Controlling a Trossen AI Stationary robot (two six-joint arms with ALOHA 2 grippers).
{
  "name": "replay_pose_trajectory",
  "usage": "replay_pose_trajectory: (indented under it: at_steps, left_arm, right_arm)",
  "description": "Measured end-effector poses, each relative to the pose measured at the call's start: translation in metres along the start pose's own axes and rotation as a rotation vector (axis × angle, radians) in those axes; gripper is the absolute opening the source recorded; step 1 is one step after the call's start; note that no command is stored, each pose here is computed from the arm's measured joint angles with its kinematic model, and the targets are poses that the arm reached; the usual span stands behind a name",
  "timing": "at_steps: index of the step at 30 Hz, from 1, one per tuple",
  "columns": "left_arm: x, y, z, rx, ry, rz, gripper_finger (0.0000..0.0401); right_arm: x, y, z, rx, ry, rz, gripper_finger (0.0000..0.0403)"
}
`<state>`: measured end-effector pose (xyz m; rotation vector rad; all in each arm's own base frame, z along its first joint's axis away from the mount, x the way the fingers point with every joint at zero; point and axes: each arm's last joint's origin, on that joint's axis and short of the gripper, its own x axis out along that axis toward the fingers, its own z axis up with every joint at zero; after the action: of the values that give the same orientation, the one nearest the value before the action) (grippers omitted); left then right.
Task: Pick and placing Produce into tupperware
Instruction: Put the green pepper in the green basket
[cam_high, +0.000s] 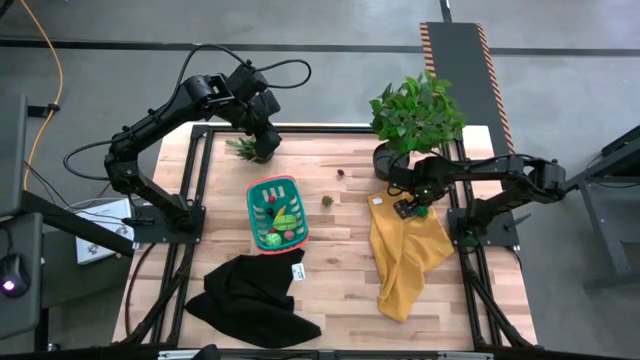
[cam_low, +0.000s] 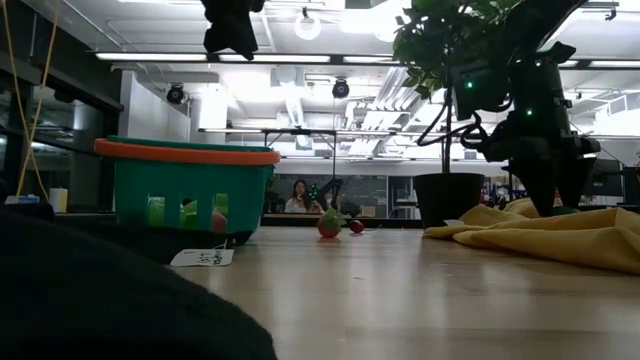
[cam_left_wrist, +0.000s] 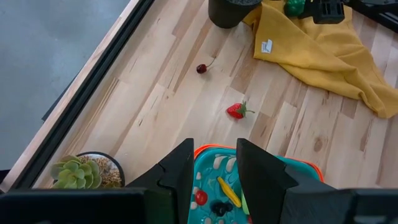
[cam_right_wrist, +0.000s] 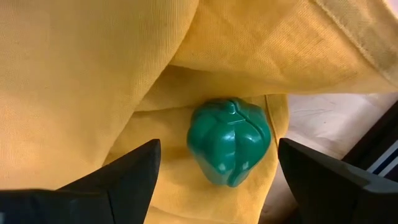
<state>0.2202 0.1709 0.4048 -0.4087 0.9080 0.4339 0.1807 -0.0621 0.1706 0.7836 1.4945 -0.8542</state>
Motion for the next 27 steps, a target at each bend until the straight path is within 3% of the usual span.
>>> replay_pose_trajectory:
  at_steps: [21, 27]
  left_arm:
    - [0.000, 0.000, -0.001, -0.026, 0.011, 0.000, 0.0111]
    - [0.000, 0.000, -0.002, -0.020, 0.019, -0.005, 0.0111]
  right_arm:
    - [0.013, 0.008, 0.005, -0.039, 0.034, -0.033, 0.0316]
    - [0.013, 0.008, 0.005, -0.041, 0.038, -0.028, 0.0288]
